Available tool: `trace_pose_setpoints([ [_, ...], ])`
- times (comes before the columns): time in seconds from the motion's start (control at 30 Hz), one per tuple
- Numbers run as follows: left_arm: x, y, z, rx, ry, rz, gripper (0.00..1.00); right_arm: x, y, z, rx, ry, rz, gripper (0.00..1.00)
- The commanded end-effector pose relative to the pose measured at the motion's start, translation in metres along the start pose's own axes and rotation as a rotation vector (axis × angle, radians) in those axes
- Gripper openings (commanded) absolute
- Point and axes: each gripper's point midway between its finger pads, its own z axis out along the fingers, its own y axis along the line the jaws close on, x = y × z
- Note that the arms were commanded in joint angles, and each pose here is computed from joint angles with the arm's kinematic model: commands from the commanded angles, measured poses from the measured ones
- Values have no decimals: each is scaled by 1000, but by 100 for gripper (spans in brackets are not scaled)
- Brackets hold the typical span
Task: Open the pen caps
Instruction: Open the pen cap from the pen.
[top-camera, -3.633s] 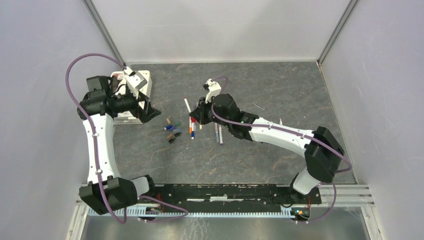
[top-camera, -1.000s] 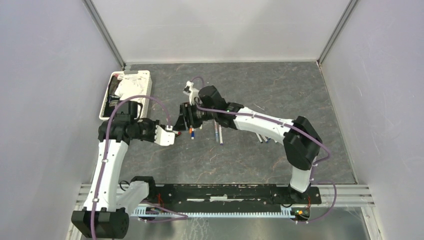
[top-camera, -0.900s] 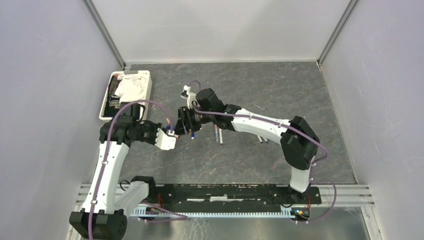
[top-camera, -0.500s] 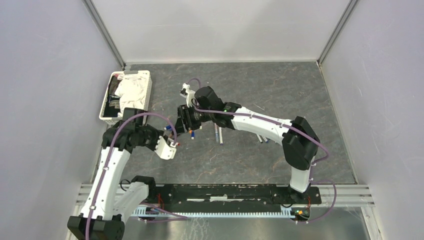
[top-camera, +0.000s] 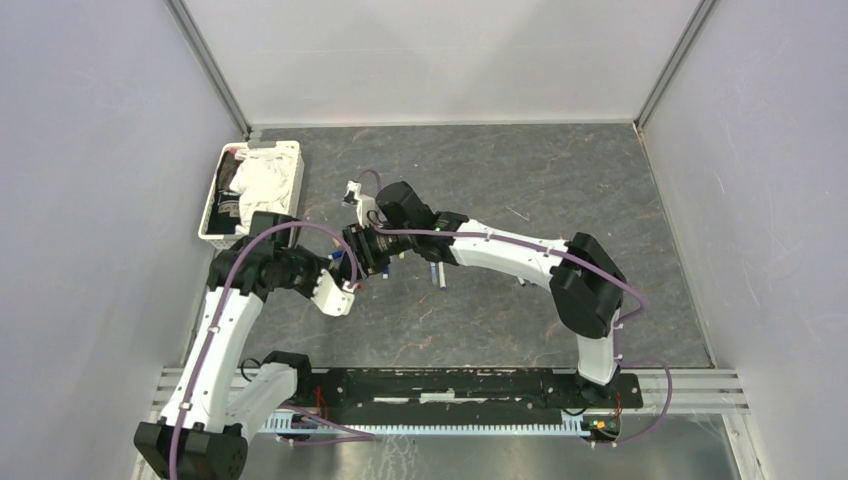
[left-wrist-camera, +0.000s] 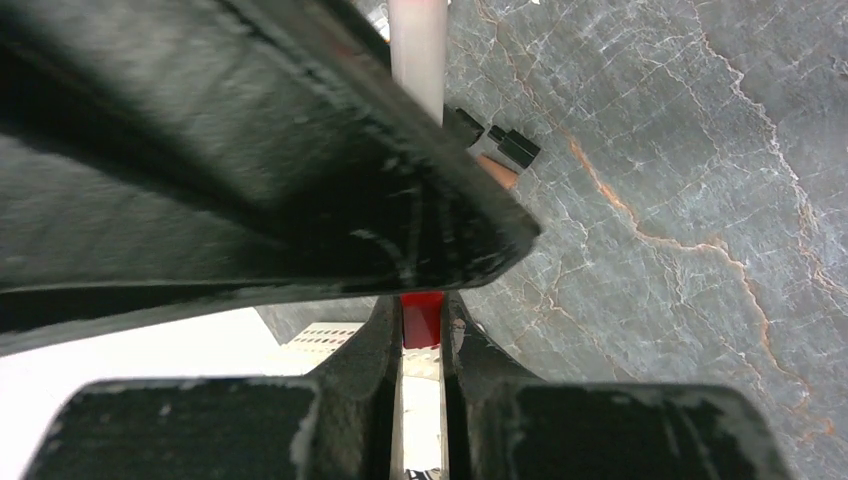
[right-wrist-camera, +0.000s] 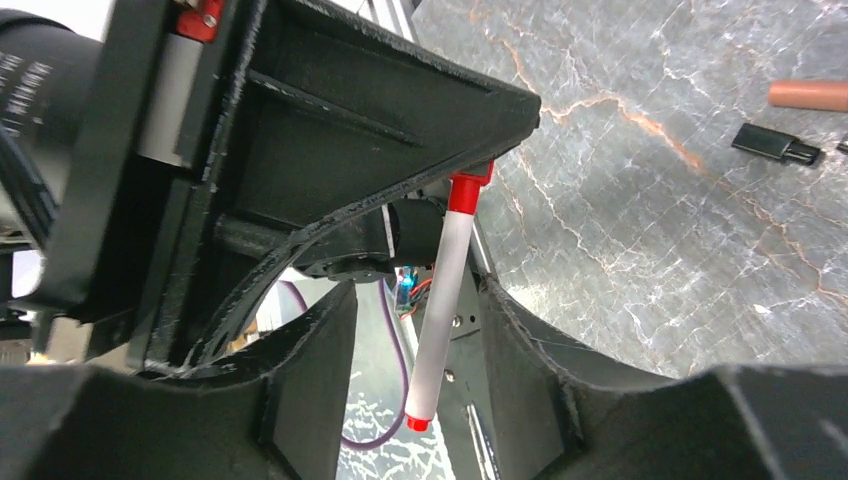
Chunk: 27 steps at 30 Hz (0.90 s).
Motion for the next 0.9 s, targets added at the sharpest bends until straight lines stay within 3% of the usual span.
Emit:
trace_pose_setpoints([
  [0.0, -1, 20, -9, -59, 4, 18, 2, -8, 14, 4, -56, 7, -31, 52],
  [0.07, -1, 20, -10, -61, 4, 18, 2, -6, 11, 6, -53, 9, -28, 45],
  [0.3, 3, 17, -8, -50, 22, 16, 2, -2, 1, 0, -19, 20, -45, 0],
  [0.63, 59, 17, 12, -27, 243, -78, 2, 57, -51, -48, 32, 119, -41, 0],
  [0.87, 74, 22, 27, -35, 274, -173, 2, 71, -99, -88, 206, 91, -24, 0],
])
